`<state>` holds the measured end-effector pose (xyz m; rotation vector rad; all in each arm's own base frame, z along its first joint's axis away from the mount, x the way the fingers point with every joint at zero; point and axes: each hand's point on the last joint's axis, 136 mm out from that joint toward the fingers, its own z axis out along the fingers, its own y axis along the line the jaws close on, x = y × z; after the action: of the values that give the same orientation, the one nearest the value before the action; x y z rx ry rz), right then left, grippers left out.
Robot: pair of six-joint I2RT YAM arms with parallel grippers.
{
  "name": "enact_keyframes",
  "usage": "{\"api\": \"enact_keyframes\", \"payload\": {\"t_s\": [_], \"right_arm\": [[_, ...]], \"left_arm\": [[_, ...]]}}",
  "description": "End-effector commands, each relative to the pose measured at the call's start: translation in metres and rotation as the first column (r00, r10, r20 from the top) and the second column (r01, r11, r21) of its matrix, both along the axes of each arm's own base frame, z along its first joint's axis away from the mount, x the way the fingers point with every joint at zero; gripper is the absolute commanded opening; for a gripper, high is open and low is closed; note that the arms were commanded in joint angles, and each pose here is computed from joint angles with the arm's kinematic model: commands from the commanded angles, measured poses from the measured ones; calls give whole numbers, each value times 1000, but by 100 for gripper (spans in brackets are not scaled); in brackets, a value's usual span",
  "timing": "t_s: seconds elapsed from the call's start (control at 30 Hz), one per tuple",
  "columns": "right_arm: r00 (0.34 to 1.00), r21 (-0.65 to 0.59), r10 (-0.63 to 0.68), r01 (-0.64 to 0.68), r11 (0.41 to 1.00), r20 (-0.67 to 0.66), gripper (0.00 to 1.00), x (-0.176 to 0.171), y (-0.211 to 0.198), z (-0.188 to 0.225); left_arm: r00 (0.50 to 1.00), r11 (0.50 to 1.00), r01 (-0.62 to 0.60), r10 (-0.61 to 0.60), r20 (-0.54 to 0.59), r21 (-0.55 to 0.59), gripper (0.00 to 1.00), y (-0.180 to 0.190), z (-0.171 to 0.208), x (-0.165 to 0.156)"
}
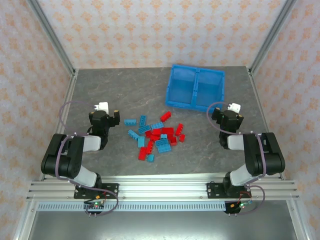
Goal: Sort the legos into containers by color
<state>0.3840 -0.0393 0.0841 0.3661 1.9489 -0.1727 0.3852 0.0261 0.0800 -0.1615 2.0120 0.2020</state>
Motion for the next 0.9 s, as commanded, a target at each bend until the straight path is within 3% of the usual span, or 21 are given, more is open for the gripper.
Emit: {"api": "enact_keyframes", "payload": {"t_s": [0.0,0.43,0.57,0.67,0.77,0.87], "right_arm": [[1000,-6,6,-6,1000,24,99,5,1,7],[1000,1,12,-12,1000,24,99,5,1,7],[1000,-13,-30,30,999,10,99,0,-2,39],[989,94,-145,145,985,2,99,-18,-11,75],[979,281,-205,201,938,-15,99,-42,-6,104],[988,432,-61,118,894,-145,99,-59,32,115]], "left_arm": [[999,1000,-3,4,50,-11,100,0,14,7],[999,1000,-4,4,49,-10,100,0,14,7],[999,1000,-4,5,49,-10,100,0,14,7],[999,1000,-2,3,52,-10,100,0,15,7],[999,1000,20,-20,50,-5,99,-4,20,7],[999,1000,-5,5,52,-10,99,-2,42,-3]]}}
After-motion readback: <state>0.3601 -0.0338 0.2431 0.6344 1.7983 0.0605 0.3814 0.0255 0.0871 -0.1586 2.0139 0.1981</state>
